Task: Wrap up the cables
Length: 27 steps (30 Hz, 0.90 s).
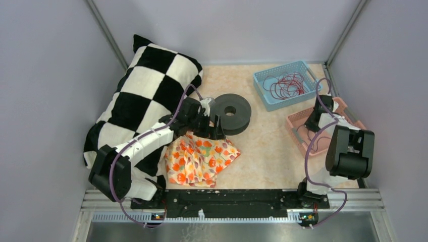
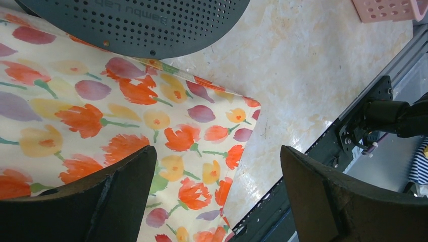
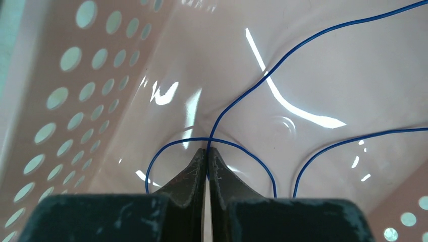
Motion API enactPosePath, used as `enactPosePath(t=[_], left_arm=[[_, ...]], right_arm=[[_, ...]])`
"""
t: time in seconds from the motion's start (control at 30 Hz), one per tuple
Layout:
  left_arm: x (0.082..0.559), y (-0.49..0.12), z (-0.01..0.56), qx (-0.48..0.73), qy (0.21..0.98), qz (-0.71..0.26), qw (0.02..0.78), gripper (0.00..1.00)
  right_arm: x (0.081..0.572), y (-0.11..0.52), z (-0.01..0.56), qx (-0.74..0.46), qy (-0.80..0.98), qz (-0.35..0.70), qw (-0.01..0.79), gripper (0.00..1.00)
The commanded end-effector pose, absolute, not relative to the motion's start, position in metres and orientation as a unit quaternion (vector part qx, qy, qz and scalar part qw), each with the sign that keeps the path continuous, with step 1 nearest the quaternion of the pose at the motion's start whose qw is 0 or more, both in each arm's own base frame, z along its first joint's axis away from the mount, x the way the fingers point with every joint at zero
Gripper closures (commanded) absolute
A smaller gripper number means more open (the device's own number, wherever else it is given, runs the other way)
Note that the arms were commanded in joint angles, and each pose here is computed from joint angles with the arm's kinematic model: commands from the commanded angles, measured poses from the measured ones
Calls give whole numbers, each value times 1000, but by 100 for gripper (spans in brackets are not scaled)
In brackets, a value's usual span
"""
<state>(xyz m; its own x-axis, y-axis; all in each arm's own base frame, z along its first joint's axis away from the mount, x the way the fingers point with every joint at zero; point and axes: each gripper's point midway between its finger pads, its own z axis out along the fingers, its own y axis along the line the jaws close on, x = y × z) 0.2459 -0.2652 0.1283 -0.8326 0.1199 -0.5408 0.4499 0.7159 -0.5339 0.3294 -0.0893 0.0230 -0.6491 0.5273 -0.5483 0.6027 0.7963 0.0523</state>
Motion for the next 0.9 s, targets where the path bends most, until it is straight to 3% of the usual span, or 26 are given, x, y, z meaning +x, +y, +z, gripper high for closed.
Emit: enactPosePath(t=[0.0,0.33,0.47,0.63,0.87], left_arm=[[253,-267,149,172,883,-343,271,1],[266,-260,176,152,886,-321,299,2],[274,-258,200,140,874,-320,337,1],[286,-254,237,124,843,-328,409,2],[284,-260,283,165,791,-359,468,1]], right_arm=[[329,-91,53,311,898,-71,304,100],[331,-60,254,254,819,30,514,100],[321,-36,305,218,795,88,559,100],[312,-19,334,183,785,120,580,100],[308,-20,304,177,821,108,533,100]])
